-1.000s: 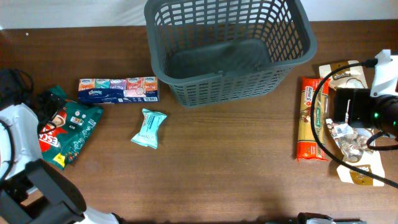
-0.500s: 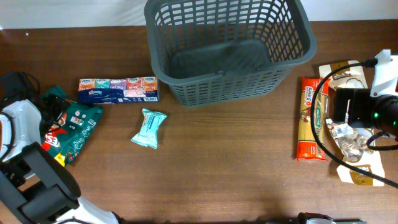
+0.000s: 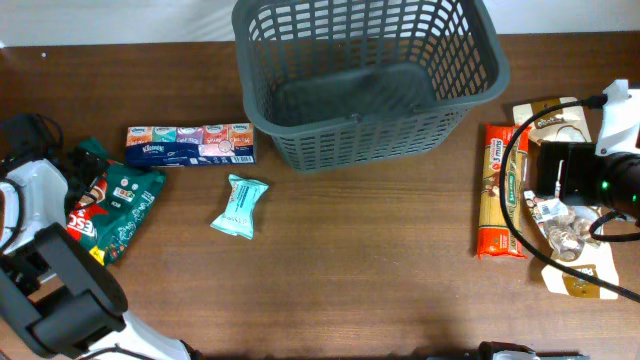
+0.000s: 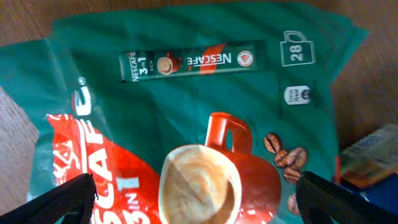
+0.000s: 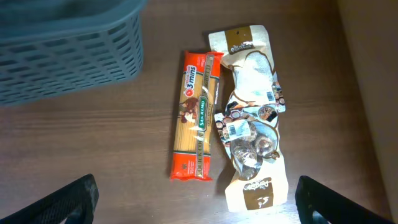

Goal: Pack container

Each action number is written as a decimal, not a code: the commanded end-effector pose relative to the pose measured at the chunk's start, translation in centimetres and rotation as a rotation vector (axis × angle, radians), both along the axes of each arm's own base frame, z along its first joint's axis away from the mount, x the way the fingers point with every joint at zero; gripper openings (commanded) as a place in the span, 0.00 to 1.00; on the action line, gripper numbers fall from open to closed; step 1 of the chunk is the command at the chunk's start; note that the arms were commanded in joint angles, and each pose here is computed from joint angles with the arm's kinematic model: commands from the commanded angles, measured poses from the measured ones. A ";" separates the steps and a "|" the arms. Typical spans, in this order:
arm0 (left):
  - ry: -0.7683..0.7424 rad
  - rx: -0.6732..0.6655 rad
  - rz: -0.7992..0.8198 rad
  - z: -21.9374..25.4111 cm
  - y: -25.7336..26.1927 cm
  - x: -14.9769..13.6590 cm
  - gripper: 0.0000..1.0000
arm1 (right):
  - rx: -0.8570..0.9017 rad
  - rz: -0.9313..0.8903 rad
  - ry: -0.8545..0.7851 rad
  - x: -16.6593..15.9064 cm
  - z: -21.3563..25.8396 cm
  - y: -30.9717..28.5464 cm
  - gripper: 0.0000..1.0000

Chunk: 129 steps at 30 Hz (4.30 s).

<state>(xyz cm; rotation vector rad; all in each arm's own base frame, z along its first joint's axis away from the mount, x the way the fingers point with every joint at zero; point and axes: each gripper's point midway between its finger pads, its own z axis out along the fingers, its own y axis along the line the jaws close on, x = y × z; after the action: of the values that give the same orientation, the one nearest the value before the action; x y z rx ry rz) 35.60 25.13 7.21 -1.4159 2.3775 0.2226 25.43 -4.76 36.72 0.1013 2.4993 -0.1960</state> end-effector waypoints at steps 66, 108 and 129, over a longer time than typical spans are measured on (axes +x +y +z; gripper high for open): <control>0.084 0.015 -0.081 -1.3 0.1 -0.6 0.02 | -0.011 -0.027 -0.022 -0.2 0.7 -0.5 0.99; -0.364 0.321 -0.208 22.2 -7.2 -2.9 0.02 | -0.011 -0.027 -0.022 -0.2 0.7 -0.5 0.99; -0.423 0.338 -0.534 24.9 -16.8 -2.5 0.02 | -0.011 -0.027 -0.022 -0.2 0.7 -0.5 0.99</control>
<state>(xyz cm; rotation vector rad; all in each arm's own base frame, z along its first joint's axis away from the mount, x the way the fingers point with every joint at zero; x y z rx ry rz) 33.57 9.69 28.96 -0.6618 2.2172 0.1605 25.43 -4.75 36.72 0.1017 2.4993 -0.1953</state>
